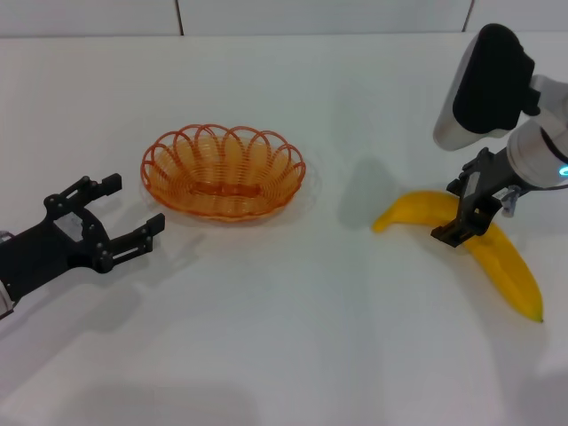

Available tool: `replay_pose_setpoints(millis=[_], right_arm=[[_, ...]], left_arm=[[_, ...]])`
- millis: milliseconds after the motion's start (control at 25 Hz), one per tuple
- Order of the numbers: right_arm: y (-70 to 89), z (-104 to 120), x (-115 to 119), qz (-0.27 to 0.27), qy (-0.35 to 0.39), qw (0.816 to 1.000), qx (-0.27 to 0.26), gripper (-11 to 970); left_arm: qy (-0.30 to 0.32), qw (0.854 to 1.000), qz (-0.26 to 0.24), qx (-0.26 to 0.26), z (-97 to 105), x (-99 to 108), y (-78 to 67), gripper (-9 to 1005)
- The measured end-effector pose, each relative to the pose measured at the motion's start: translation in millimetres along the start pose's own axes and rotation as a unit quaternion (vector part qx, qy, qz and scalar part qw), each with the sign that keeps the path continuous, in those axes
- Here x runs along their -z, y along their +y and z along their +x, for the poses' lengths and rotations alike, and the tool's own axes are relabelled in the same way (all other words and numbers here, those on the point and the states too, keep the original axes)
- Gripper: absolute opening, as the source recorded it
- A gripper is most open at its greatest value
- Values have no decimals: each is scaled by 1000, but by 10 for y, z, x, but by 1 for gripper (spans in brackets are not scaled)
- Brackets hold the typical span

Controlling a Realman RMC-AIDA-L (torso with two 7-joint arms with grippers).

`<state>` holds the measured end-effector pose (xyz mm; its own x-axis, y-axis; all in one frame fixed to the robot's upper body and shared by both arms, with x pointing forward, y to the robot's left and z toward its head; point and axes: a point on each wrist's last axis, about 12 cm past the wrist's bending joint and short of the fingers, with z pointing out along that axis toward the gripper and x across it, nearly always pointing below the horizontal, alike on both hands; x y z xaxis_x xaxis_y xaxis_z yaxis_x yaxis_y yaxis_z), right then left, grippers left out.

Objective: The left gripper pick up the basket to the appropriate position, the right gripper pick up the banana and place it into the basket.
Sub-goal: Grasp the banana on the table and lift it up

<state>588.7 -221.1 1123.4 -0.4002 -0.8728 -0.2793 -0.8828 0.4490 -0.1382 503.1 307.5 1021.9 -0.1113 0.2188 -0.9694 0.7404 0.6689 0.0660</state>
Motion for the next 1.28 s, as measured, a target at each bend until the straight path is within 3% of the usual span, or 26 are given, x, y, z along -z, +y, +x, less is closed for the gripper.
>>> replay_pose_setpoints(millis=[680,920,1280], right_arm=[[-82,-20,17,3,-8,999,-41,578],[-84,-22,31,6,-11,999,-40,487],[-24,-221,247,21,-78,997,-9,497]], left_arm=[[0,1000,0,-1,-3,-6,4,880],[0,1000,0,-1,-5,-8,5,880],[-1,1000,-4,1,0,2,5,879]])
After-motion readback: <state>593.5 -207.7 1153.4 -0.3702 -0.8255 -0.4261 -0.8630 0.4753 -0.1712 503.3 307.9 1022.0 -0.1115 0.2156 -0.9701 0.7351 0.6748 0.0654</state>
